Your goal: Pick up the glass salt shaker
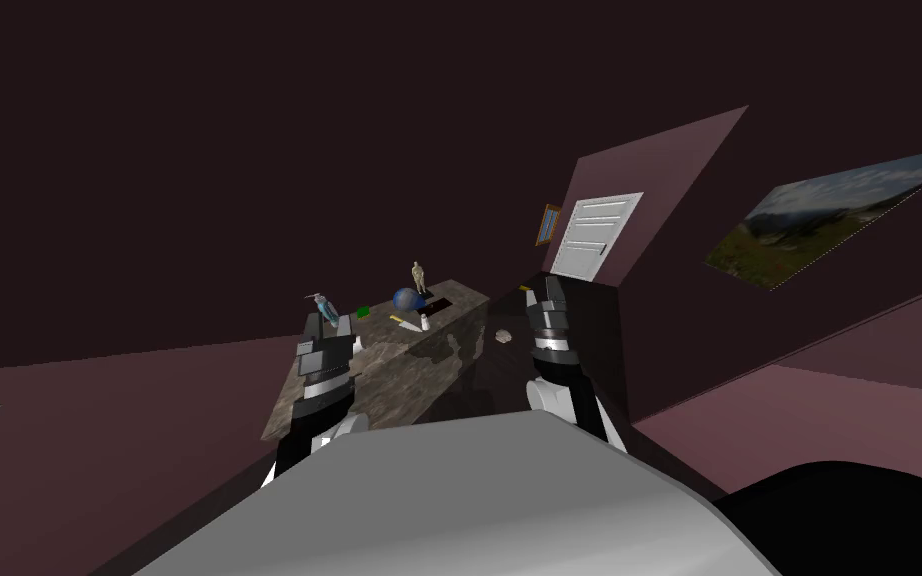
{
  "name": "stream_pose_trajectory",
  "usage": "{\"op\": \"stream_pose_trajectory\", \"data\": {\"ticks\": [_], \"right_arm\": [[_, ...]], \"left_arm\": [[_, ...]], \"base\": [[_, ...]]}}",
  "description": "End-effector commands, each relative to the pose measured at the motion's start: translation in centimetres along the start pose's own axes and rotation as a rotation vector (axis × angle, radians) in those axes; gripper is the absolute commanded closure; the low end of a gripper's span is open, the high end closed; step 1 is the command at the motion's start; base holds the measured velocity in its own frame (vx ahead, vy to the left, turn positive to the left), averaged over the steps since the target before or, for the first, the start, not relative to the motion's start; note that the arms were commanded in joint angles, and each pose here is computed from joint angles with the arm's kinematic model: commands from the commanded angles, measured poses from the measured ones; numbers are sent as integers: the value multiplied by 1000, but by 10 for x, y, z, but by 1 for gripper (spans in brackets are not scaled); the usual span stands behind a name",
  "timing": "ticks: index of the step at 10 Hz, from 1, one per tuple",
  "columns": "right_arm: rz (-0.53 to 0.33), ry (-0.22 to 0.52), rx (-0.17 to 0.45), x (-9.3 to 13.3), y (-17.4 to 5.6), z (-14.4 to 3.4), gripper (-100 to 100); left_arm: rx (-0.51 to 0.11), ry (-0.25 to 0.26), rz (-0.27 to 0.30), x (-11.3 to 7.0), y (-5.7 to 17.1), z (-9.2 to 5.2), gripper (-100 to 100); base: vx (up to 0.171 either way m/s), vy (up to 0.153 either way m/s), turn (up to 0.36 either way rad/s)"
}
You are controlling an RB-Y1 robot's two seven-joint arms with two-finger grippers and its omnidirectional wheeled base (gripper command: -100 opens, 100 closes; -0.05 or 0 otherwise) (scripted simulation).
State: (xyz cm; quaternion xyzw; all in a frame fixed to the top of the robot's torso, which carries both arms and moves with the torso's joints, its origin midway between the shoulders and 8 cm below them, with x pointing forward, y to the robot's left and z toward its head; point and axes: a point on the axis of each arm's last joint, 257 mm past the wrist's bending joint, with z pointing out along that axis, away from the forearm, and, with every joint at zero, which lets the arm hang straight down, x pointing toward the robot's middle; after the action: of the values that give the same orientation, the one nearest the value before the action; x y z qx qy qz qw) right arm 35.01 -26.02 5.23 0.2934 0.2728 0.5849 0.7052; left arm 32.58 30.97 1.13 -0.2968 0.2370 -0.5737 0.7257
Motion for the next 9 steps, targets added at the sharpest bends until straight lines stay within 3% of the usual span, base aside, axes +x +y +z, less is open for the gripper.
{"op": "stream_pose_trajectory", "data": {"ticks": [1,4,5,9], "right_arm": [[0,0,0,0,0,0,0],[0,0,0,0,0,0,0],[0,0,0,0,0,0,0],[0,0,0,0,0,0,0]], "left_arm": [[-11,34,20,5,5,-1,-100],[-52,112,84,16,22,-7,-100],[-89,162,137,23,39,-14,-100],[-181,251,254,36,79,-36,-100]], "base": [[-13,-3,-3],[-40,-8,-6],[-89,-14,-15],[-96,-35,-13]]}}
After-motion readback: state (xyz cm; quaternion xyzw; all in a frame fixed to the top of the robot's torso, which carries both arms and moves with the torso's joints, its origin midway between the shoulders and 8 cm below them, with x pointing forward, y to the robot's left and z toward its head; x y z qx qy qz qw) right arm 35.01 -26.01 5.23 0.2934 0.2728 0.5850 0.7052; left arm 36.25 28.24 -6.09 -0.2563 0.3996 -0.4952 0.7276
